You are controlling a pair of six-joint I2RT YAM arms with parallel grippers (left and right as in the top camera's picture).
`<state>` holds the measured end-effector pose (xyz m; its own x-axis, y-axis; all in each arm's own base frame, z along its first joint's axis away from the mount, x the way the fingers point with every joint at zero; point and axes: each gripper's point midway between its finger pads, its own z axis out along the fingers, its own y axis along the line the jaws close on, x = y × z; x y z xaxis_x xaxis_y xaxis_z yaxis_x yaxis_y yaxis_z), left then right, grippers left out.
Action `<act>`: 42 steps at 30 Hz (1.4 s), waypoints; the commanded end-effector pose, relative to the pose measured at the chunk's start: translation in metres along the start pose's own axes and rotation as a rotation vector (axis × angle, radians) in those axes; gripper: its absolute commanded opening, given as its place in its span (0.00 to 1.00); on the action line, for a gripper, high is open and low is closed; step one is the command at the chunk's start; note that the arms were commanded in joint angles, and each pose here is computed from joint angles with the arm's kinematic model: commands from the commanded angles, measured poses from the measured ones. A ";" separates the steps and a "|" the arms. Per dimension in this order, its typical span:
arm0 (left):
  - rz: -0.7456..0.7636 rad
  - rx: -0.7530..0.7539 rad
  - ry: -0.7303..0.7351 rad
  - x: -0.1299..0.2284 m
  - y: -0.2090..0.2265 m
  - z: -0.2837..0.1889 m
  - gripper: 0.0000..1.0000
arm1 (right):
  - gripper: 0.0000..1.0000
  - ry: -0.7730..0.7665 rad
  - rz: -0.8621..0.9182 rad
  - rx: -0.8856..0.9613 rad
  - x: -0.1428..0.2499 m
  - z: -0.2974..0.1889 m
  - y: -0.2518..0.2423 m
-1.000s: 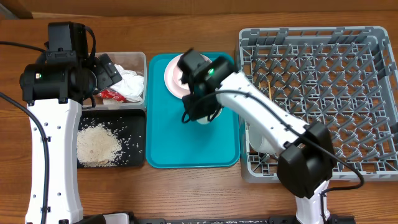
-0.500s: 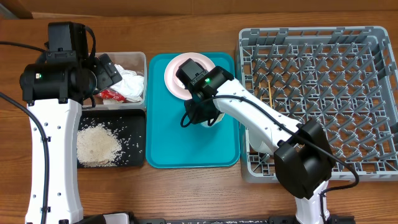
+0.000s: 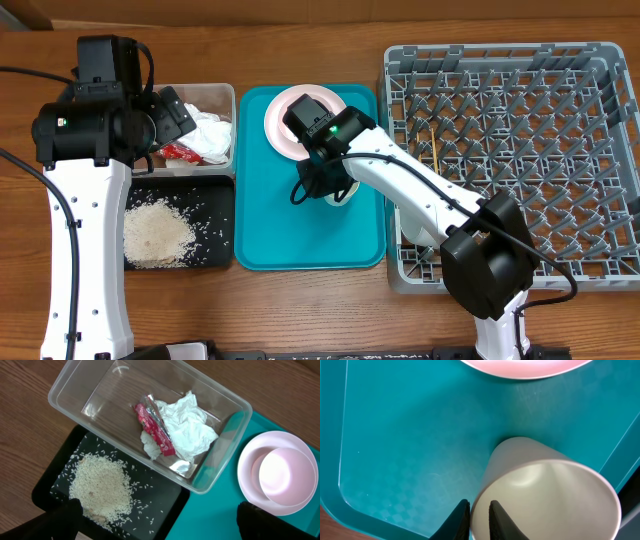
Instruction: Sort waste into correct bins and load items into the dishwasher
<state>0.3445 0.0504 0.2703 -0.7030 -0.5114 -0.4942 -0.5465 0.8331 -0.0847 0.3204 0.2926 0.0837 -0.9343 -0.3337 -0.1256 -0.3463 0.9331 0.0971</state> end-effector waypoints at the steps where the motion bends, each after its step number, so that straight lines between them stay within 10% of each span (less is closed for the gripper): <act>1: -0.005 0.000 -0.001 -0.001 0.000 0.000 1.00 | 0.16 0.005 0.000 0.018 0.003 -0.001 -0.003; 42: -0.005 0.000 -0.001 -0.001 0.000 0.000 1.00 | 0.06 0.029 -0.015 0.016 0.013 0.014 0.003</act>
<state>0.3446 0.0504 0.2702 -0.7032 -0.5114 -0.4939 -0.5466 0.8331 -0.0845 0.3083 0.2925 0.0694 -0.9317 -0.3502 -0.0970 -0.3582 0.9299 0.0837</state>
